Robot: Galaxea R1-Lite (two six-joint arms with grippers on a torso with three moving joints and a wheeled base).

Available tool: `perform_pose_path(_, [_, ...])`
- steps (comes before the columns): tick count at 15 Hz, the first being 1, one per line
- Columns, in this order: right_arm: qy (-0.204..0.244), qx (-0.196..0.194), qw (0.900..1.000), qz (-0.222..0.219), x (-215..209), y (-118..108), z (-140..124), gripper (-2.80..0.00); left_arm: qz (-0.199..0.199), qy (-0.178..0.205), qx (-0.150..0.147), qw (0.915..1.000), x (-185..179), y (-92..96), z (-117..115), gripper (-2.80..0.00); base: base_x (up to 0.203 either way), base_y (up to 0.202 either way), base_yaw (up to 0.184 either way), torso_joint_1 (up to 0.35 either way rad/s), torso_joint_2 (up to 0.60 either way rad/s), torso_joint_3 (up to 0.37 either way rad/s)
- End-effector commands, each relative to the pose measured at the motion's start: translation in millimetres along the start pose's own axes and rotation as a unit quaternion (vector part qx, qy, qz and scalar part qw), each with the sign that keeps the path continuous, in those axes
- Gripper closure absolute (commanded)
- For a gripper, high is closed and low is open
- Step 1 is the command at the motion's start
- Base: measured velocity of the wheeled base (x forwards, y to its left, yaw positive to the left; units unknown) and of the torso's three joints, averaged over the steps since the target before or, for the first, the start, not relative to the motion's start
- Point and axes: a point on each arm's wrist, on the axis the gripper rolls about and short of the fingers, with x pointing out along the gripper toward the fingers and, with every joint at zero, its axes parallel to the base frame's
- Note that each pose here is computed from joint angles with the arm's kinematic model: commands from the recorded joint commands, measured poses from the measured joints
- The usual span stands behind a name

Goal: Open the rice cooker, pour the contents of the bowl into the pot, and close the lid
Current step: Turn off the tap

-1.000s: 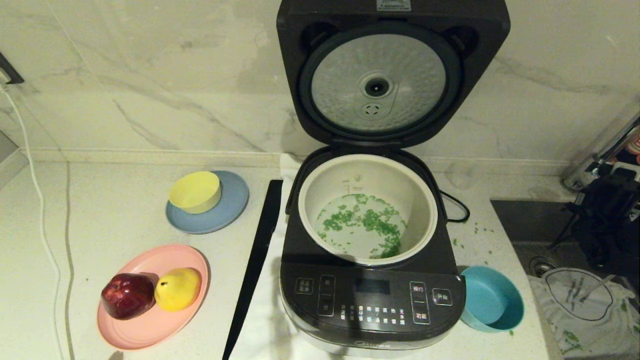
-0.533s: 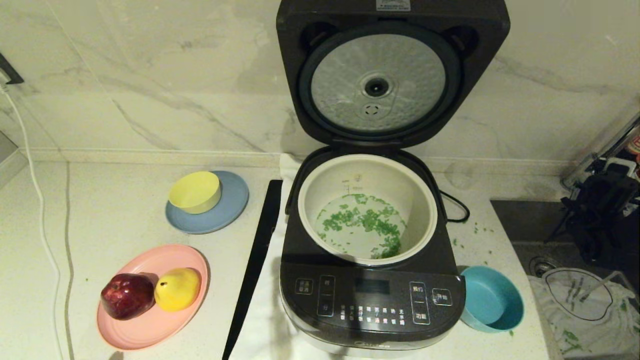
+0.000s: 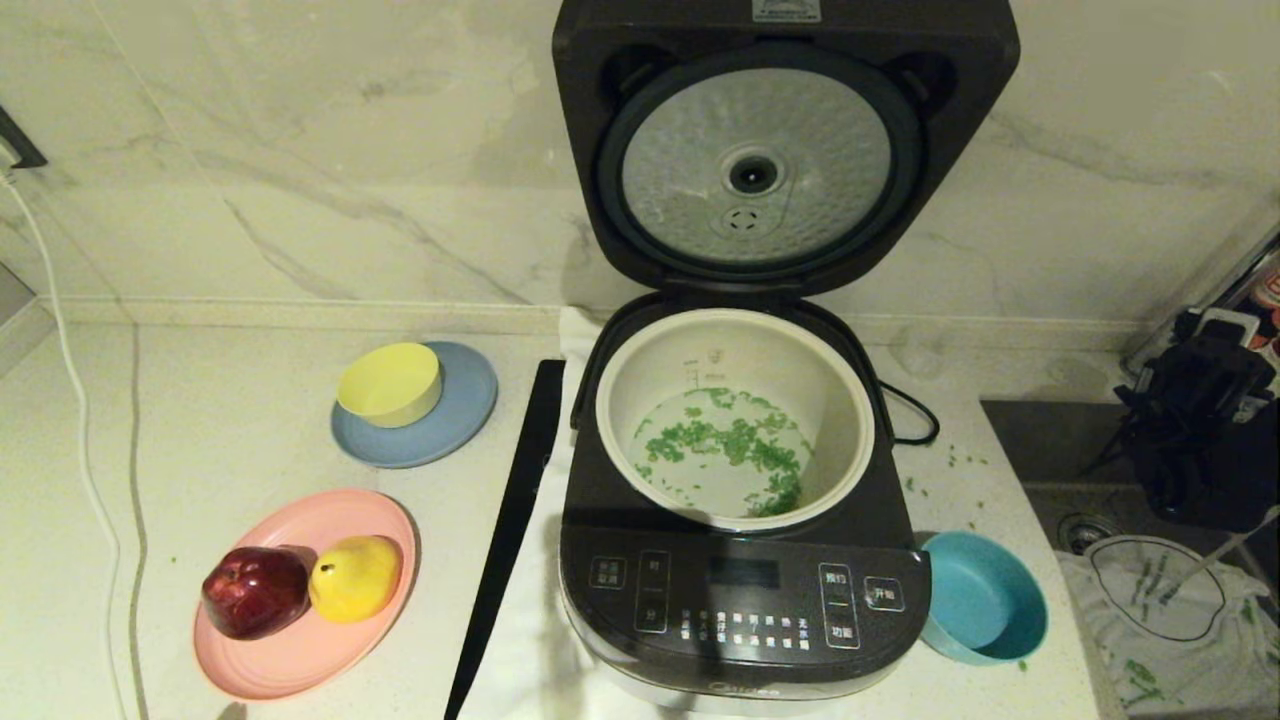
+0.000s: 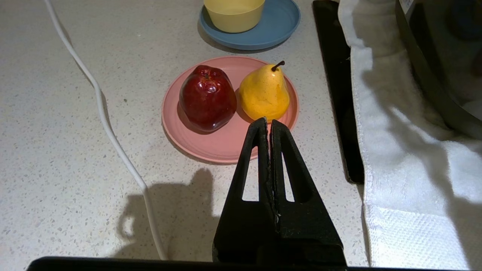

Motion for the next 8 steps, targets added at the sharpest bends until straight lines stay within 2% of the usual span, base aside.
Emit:
perform_pose_path(1, [-0.005,0.002,1.000,0.001,-0.4,5.2,-0.9,0.00,0.000,0.003,0.000,1.0000,0.5,-0.1,-2.5,0.00,0.000,0.000,0.000,0.000,0.00,0.000])
perform_pose_path(5, [-0.010,0.005,1.000,0.007,-3.3,11.7,4.1,0.00,0.000,0.003,0.000,1.0000,0.5,-0.1,-2.5,0.00,0.000,0.000,0.000,0.000,0.00,0.000])
perform_pose_path(8, [-0.013,0.006,1.000,0.004,-6.0,8.3,10.3,0.00,0.000,0.003,0.000,1.0000,0.5,-0.1,-2.5,0.00,0.000,0.000,0.000,0.000,0.00,0.000])
